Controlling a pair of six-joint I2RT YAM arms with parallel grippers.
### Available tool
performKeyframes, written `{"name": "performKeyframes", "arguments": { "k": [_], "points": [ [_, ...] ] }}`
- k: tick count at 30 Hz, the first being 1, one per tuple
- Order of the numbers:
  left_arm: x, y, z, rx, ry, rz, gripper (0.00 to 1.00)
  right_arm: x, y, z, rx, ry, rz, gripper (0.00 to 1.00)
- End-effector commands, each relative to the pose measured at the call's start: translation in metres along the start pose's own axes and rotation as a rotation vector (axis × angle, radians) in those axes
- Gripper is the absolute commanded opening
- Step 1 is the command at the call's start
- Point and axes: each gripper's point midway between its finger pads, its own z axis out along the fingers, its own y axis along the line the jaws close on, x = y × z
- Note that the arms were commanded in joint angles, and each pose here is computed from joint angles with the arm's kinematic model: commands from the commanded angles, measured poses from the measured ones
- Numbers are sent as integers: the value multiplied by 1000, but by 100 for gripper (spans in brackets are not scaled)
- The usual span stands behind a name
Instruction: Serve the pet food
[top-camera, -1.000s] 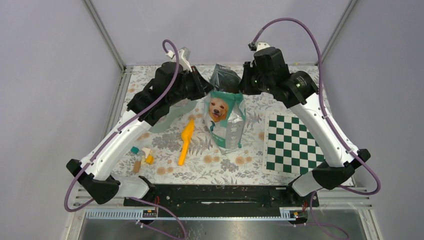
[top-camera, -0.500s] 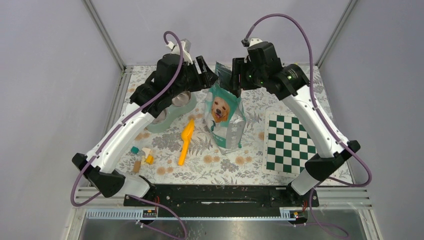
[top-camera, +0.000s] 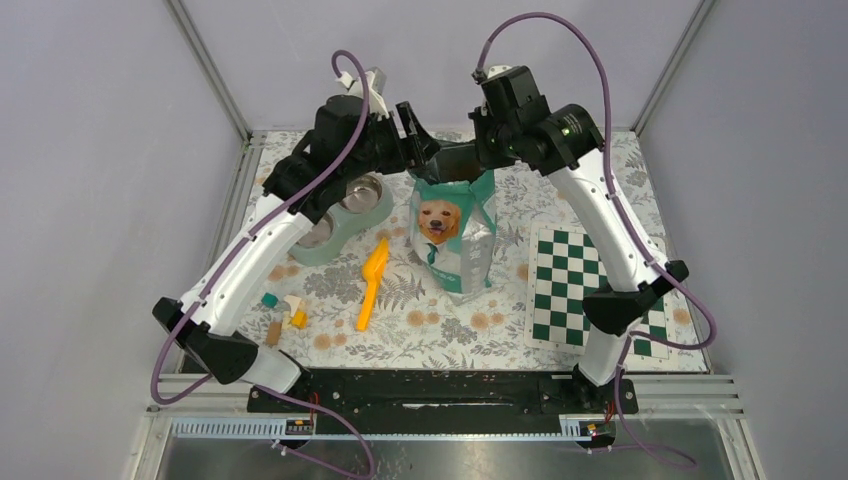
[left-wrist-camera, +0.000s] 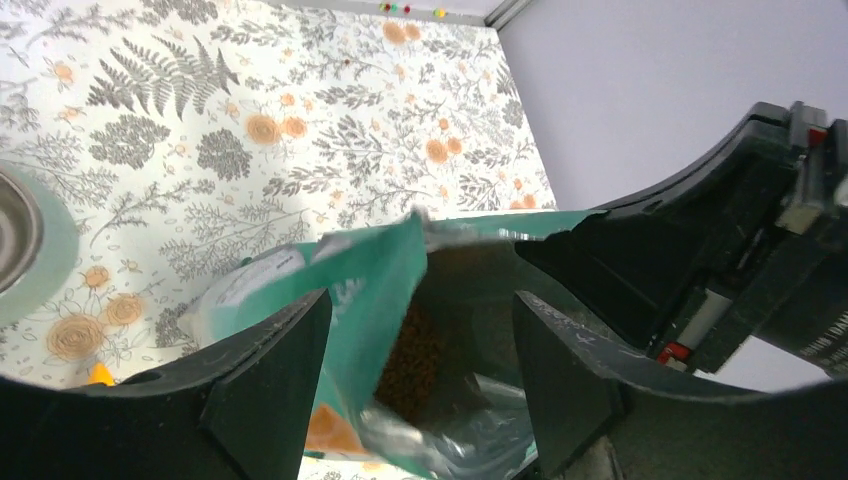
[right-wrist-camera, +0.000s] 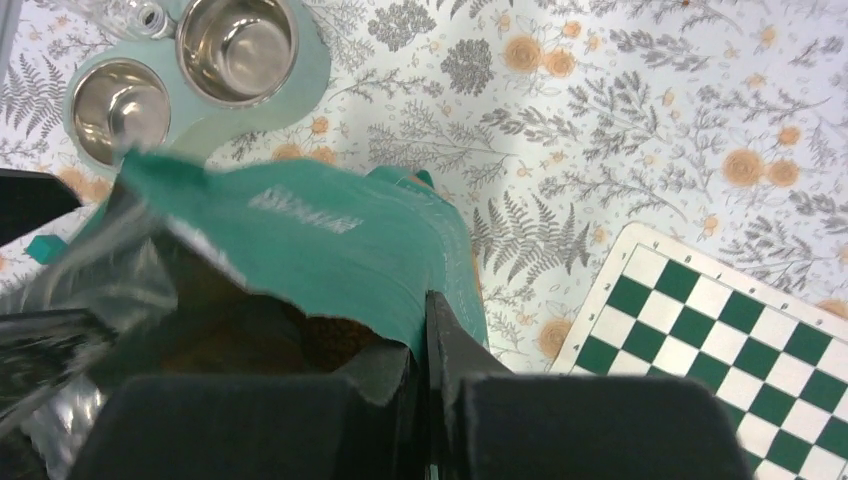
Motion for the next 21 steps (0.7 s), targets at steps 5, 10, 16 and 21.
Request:
{"name": "performKeyframes", "arguments": {
  "k": [5, 10, 16, 21],
  "points": [
    [-51, -18, -38, 68, -147, 34, 68, -155, -24, -116, 2, -629, 43, 0],
    [-54, -3, -43, 28, -167, 39, 70, -157, -20, -101, -18, -629, 32, 0],
    [-44, 10, -38, 17, -137, 18, 72, -141, -23, -64, -21, -532, 55, 0],
    [-39, 9, -36, 32, -116, 8, 72, -149, -31, -67, -23, -538, 155, 0]
  ]
}}
